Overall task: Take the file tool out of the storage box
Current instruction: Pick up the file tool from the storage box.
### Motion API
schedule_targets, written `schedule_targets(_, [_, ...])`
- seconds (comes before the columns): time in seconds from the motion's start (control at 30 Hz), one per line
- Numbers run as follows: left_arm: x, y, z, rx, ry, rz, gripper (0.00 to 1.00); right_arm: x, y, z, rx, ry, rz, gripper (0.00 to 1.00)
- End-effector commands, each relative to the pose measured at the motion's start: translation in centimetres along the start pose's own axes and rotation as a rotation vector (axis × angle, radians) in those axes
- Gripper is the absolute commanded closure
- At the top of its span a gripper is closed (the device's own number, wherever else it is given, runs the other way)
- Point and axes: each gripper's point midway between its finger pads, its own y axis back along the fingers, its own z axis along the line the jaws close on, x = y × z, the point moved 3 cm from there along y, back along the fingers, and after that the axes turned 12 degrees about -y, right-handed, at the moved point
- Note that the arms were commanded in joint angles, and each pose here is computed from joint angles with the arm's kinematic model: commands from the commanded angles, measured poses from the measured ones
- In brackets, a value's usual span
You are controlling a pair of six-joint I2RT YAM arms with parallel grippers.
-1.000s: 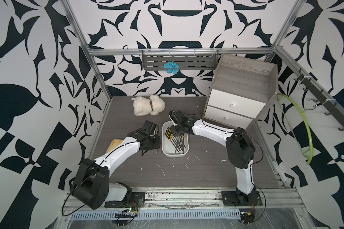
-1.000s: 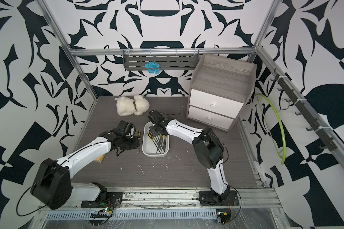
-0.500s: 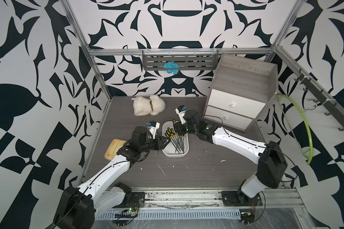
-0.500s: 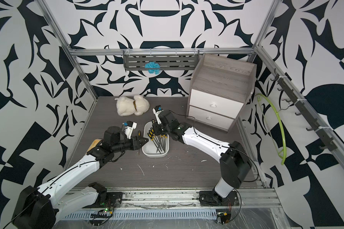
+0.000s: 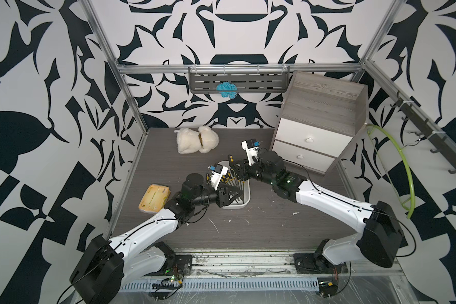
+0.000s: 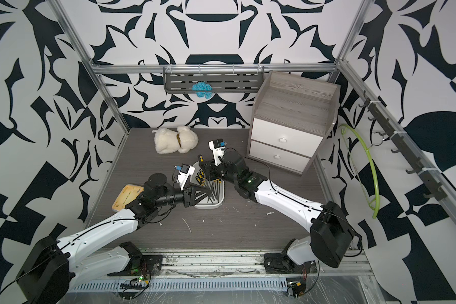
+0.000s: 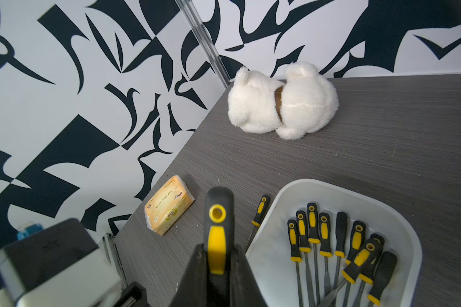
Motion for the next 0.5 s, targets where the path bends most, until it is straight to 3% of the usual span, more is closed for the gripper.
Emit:
schedule_targets(0.0, [-0.97, 0.28, -0.80, 0.016, -0.051, -0.037, 0.58, -2.20, 1.44, 2.37, -0.087, 0.006, -0.104, 1.00])
schedule_targets(0.27, [-0.61, -0.29, -0.17, 0.000, -0.018, -0.014, 0.56, -2.23, 1.65, 2.35, -0.099, 0.006, -0.126, 1.00])
schedule_targets(0.47, [-0.47, -0.54, -0.13, 0.005, -0.004, -0.004, 0.65, -2.45, 2.01, 2.28, -0.099, 0.008, -0.151, 1.00])
